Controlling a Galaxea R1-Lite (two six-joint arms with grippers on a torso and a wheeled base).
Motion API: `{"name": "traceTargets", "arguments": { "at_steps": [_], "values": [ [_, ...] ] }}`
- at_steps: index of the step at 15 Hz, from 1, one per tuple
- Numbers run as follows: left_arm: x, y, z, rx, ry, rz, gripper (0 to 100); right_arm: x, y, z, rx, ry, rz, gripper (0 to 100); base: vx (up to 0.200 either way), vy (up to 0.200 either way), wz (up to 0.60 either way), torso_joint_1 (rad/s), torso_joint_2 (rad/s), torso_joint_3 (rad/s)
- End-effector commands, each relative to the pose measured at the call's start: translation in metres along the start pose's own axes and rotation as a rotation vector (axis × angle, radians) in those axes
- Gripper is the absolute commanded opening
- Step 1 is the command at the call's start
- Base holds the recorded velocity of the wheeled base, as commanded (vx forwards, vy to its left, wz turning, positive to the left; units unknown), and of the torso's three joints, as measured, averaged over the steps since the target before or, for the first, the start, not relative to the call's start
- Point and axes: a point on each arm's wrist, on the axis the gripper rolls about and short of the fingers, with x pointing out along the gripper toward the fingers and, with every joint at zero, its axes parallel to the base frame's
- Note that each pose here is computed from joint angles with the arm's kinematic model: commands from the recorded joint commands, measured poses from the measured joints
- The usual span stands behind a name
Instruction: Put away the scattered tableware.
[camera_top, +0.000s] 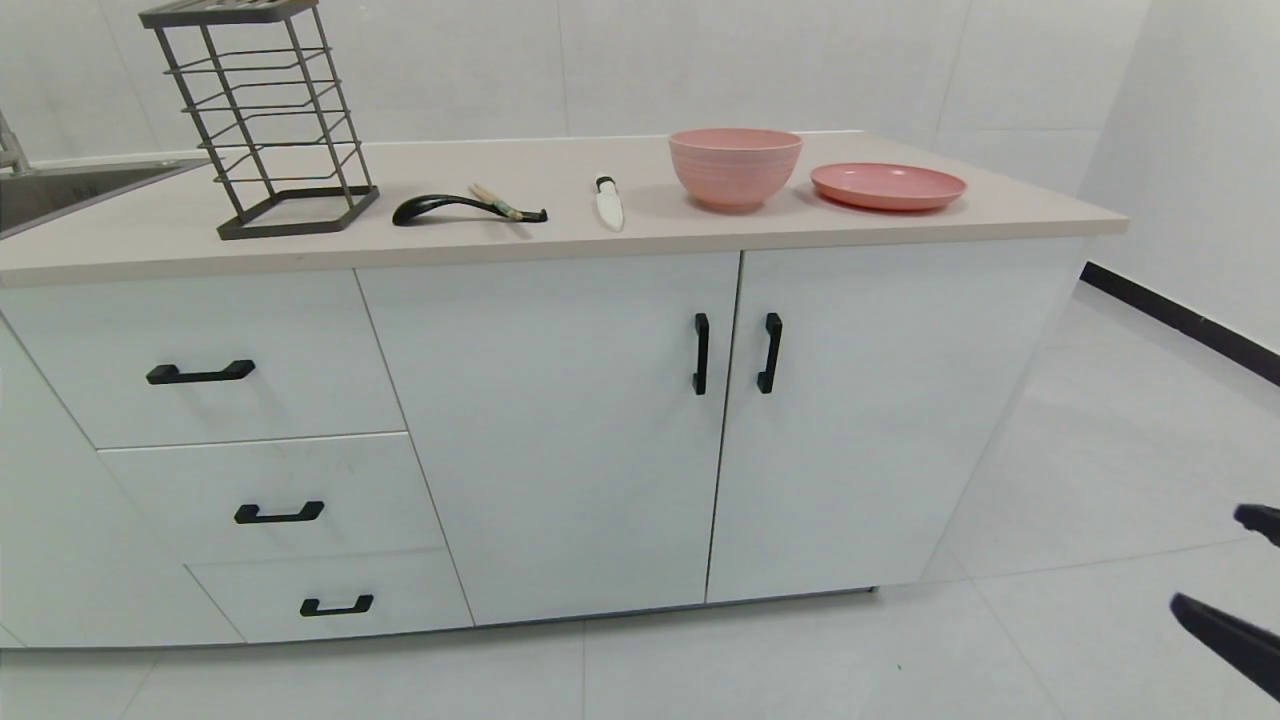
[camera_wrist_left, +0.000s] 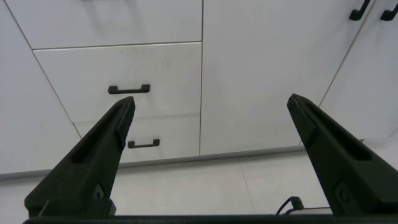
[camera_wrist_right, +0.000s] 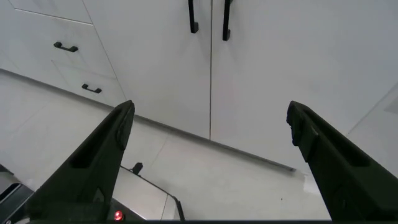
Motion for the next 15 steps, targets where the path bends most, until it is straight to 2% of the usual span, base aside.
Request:
{"name": "traceTargets", "arguments": {
  "at_steps": [1, 4, 10, 15],
  "values": [
    [0.000, 0.000, 0.000, 0.000, 0.001, 0.000, 100, 0.057, -0.009, 0.010, 0.011, 0.083, 0.021, 100, 0.000, 0.000, 0.00, 0.000, 0.00, 0.000],
    [0.000, 0.000, 0.000, 0.000, 0.001, 0.000, 100, 0.094, -0.015, 0.013, 0.003, 0.064, 0.047, 100, 0.000, 0.000, 0.00, 0.000, 0.00, 0.000],
    [0.000, 0.000, 0.000, 0.001, 0.001, 0.000, 100, 0.164, -0.028, 0.005, -0.064, 0.019, 0.221, 100, 0.000, 0.000, 0.00, 0.000, 0.00, 0.000],
    [0.000, 0.000, 0.000, 0.000, 0.001, -0.002, 100, 0.220, -0.055, -0.010, -0.148, -0.025, 0.284, 100, 0.000, 0.000, 0.00, 0.000, 0.00, 0.000]
  ]
}}
